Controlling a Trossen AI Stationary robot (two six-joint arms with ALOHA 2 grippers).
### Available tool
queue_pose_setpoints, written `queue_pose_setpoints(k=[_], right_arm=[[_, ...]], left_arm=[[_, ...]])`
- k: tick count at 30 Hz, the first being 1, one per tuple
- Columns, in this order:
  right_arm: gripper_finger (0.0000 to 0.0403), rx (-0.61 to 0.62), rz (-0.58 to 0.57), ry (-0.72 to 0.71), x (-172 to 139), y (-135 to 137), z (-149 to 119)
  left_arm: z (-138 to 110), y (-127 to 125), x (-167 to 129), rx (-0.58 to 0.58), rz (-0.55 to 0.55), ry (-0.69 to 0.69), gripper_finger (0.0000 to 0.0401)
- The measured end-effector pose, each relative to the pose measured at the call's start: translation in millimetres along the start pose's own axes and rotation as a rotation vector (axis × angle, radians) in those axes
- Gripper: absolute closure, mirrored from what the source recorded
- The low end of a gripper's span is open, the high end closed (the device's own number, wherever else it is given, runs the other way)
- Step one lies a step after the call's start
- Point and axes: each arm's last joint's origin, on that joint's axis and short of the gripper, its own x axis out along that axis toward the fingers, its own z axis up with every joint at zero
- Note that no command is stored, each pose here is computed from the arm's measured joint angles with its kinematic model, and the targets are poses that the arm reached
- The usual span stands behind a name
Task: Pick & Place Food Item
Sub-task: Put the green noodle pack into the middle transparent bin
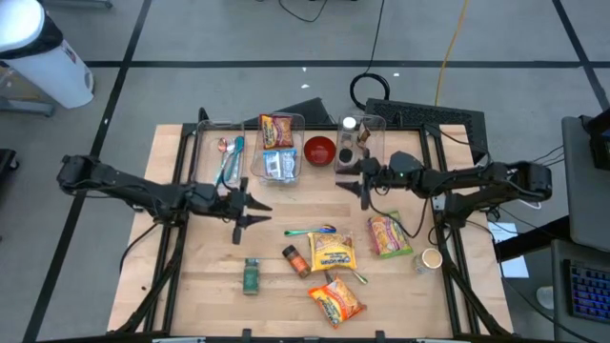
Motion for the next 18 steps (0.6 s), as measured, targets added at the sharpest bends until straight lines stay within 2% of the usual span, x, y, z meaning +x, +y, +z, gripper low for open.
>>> queue_pose_setpoints(k=[5, 12, 18], right_arm=[[0.0228, -0.018, 0.094, 0.012, 4, 33, -3], [0.0183, -0.033, -0.003, 0.098, 1, 80, -17], [0.0134, 0.033, 0.01, 0.161, -4, 101, -25]], left_arm=[[-7, -6, 13, 0.008, -0.022, 0.008, 0.0286], [-17, -12, 30, 0.003, -0.043, -0.006, 0.0286], [-20, -18, 39, 0.006, -0.065, -0.051, 0.0286]])
